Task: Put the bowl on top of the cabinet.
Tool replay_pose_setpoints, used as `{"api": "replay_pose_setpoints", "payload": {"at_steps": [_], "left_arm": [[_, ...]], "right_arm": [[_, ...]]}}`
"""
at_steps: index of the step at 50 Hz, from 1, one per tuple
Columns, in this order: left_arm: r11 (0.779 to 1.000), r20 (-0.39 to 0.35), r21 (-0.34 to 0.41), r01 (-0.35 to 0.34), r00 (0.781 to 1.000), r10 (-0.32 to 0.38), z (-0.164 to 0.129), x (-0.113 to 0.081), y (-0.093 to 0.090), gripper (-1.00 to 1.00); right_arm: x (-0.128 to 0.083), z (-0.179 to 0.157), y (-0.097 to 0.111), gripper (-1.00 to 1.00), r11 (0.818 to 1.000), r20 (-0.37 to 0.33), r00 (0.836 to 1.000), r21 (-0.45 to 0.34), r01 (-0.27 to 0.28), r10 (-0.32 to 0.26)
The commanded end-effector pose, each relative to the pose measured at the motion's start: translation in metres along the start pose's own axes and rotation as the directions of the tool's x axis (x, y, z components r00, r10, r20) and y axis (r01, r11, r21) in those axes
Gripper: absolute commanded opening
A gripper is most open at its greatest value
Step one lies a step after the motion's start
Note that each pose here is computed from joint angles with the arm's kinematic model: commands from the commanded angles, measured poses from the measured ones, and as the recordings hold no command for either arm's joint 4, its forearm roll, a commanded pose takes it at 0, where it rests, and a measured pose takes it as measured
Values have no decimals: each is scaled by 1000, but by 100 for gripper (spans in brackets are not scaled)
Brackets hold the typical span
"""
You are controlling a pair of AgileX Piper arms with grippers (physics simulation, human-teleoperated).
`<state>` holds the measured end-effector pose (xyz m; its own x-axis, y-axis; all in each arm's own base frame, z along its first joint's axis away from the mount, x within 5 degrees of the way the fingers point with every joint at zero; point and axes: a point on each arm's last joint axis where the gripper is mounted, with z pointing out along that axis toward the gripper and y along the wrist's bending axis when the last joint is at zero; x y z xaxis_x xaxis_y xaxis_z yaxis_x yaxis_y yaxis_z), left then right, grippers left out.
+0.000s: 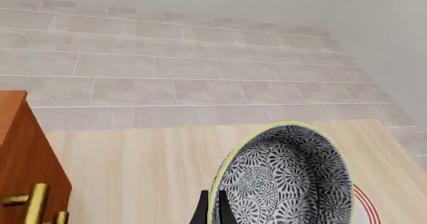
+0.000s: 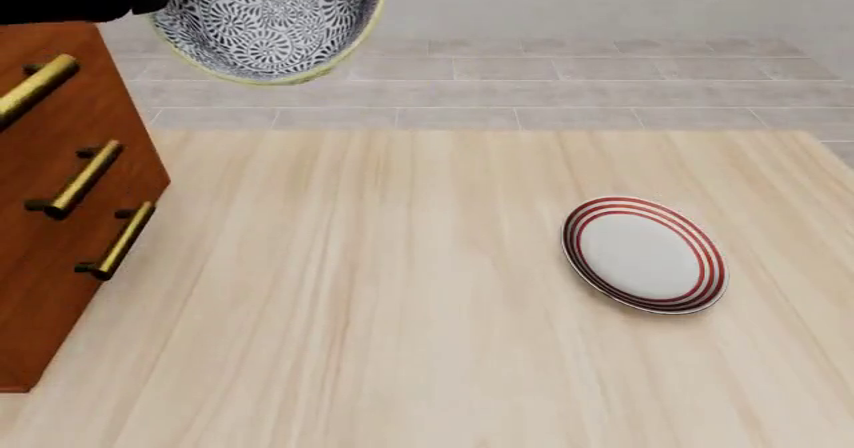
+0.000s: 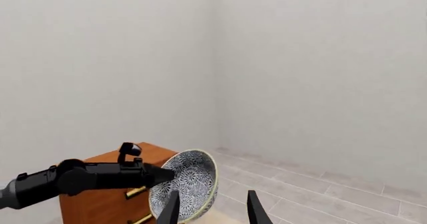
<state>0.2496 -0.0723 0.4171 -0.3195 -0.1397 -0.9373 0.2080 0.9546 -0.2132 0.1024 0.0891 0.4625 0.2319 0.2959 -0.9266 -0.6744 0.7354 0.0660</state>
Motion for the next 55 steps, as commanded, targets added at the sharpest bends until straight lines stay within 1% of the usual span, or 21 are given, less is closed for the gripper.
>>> {"api": "replay_pose_setpoints", "payload": {"at_steps": [1, 2, 3, 5, 7, 8, 9, 11, 14, 15, 16, 18, 25, 29, 31, 33, 43, 49, 51, 54, 55], "left_arm": [[996, -20, -72, 57, 998, -59, -7, -17, 15, -100], [997, -27, -68, 23, 999, -25, -6, -19, 14, -100], [997, -27, -68, 23, 999, -25, -6, -19, 14, -100], [995, -16, -70, 74, 997, -76, -10, -22, 13, -100], [995, -55, -90, 31, 998, -36, -5, -24, 17, -100], [998, -42, -59, 24, 999, -26, -6, -27, 8, -100], [997, -85, -71, 20, 996, -26, 2, -24, 10, -100], [993, -17, -78, 92, 995, -94, -14, -30, 13, -100], [992, -21, -65, 108, 994, -110, -14, -34, 9, -100], [989, -54, -90, 117, 991, -122, -10, -32, 13, -100], [992, -31, -62, 107, 994, -109, -13, -35, 7, -100], [994, -76, -68, 91, 992, -96, -4, -34, 5, -100], [992, -123, -124, 19, 992, -34, -4, -41, 19, -100], [990, -101, -133, 43, 993, -57, -11, -46, 20, -100], [984, -80, -156, 87, 992, -100, -19, -50, 25, -100], [980, -64, -183, 80, 994, -93, -27, -54, 32, -100], [973, -27, -206, 102, 994, -110, -44, -67, 35, -100], [962, 17, -233, 145, 989, -145, -60, -72, 40, -100], [962, 14, -231, 146, 989, -147, -59, -72, 39, -100], [958, 23, -237, 159, 987, -158, -64, -73, 40, -100], [949, 40, -264, 174, 985, -169, -71, -73, 45, -100]], "right_arm": [[-3, -2, -1, 100, 1000, 6, 1000, 7, -9, 9], [-3, -2, -1, 100, 1000, 7, 1000, 7, -9, 9], [-3, -2, -1, 100, 1000, 7, 1000, 7, -9, 9], [-3, -2, -1, 100, 1000, 8, 1000, 9, -11, 11], [-3, -2, -1, 100, 1000, 7, 1000, 8, -12, 12], [-3, -2, -1, 100, 1000, 7, 1000, 10, -15, 15], [-3, -2, -1, 100, 1000, 7, 1000, 9, -15, 15], [-4, -2, -1, 100, 1000, 7, 1000, 10, -18, 18], [-3, -2, -3, 100, 999, 2, 1000, 23, -29, 29], [-3, -1, -1, 100, 1000, 4, 1000, 7, -30, 30], [-3, -1, -2, 100, 999, 1, 1000, 17, -29, 29], [-4, -2, -2, 100, 999, 6, 999, 13, -33, 33], [-5, -4, 1, 100, 999, 18, 999, -7, -34, 34], [-5, -4, 2, 100, 999, 20, 999, -11, -33, 33], [-6, -5, 2, 100, 999, 22, 999, -13, -33, 33], [-7, -6, 3, 100, 999, 28, 999, -20, -33, 33], [-11, -11, 6, 100, 998, 45, 997, -46, -54, 56], [-11, -13, 16, 100, 976, 52, 982, -134, -172, 180], [-11, -14, 17, 100, 975, 55, 982, -140, -173, 182], [-13, -17, 19, 100, 978, 74, 986, -157, -135, 148], [-14, -19, 21, 100, 974, 79, 985, -178, -139, 155]]}}
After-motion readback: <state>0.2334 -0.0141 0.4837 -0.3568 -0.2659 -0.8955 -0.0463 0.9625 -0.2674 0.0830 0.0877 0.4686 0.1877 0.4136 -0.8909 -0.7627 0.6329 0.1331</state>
